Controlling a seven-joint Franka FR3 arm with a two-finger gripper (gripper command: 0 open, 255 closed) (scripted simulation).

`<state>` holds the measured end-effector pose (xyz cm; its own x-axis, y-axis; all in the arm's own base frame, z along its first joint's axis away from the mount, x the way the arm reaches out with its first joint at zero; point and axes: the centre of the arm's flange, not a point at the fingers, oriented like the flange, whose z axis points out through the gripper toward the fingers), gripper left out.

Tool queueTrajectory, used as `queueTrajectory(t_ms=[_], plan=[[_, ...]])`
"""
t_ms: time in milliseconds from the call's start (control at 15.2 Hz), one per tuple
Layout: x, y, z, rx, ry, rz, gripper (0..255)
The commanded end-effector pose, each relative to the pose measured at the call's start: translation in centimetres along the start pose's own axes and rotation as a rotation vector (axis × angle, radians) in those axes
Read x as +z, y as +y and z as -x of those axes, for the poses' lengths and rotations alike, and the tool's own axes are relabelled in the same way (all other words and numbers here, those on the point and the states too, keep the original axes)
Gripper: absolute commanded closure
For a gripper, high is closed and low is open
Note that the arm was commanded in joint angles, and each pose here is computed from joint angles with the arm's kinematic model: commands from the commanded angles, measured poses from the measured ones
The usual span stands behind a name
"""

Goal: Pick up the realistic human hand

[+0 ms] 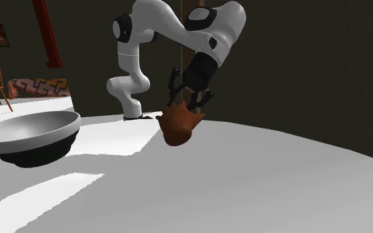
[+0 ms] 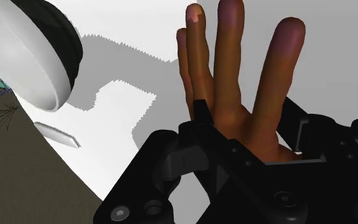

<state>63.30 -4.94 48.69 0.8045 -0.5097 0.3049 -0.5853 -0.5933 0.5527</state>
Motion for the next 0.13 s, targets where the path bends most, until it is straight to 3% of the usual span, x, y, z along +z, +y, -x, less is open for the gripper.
queueTrajectory(t_ms=[0, 66], plan=[[-0.5, 0.42, -0.19, 0.0, 0.0, 0.0, 255], [-0.5, 0.42, -0.19, 0.0, 0.0, 0.0, 255]])
